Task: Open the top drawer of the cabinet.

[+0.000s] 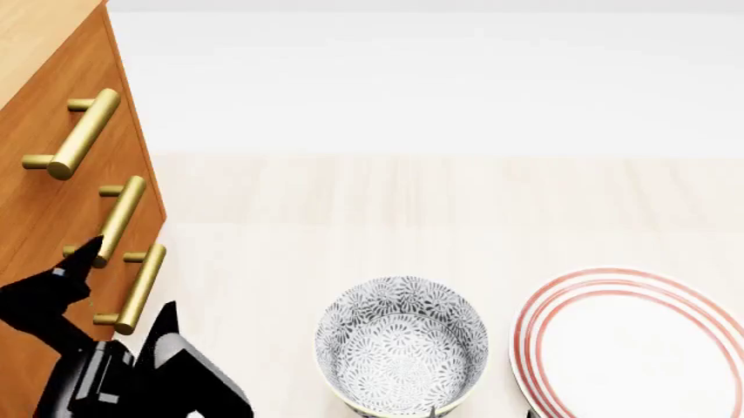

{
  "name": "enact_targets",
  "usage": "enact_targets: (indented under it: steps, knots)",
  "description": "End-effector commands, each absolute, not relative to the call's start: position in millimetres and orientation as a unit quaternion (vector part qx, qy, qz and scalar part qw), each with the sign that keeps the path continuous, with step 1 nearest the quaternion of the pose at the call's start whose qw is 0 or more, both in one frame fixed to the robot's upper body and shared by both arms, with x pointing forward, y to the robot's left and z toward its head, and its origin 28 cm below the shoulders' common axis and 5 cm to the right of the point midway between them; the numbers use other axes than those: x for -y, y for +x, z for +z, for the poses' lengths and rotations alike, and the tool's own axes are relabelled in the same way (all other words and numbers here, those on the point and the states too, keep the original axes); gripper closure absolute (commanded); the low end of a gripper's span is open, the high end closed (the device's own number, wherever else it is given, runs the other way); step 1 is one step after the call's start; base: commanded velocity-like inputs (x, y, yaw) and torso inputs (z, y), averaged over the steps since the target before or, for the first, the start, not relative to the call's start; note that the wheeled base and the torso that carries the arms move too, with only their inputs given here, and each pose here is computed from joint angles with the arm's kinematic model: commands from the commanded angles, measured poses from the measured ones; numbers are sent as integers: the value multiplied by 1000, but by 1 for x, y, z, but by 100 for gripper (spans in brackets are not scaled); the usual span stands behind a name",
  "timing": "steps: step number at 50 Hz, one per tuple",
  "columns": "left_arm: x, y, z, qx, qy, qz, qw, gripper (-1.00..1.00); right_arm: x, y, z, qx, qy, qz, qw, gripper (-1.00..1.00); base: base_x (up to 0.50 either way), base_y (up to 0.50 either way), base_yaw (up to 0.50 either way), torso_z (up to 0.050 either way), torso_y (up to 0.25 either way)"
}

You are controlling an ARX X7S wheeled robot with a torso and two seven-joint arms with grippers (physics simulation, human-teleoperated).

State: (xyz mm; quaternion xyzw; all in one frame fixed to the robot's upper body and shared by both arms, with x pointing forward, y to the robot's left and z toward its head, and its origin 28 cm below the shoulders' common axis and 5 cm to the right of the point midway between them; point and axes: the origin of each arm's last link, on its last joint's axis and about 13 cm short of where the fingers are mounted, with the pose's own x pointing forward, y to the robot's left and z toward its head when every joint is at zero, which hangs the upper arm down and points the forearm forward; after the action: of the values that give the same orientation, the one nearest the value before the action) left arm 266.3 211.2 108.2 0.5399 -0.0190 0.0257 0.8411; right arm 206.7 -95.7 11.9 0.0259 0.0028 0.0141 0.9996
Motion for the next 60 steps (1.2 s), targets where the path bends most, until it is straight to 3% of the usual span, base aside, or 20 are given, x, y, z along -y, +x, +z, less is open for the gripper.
enact_targets:
  steps: [1, 28, 60]
  knots:
    - [-221, 284, 133, 32, 581, 76, 810, -100, 96, 208, 12, 0, 26, 14, 1000, -100, 0, 0, 0, 0, 0]
    - [-238, 286, 156, 35, 652, 86, 752, -100, 95, 206, 12, -1, 25, 17, 1000, -100, 0, 0, 0, 0, 0]
    - [-249, 303, 176, 29, 638, 77, 766, -100, 95, 207, 13, -2, 29, 15, 999, -100, 0, 0, 0, 0, 0]
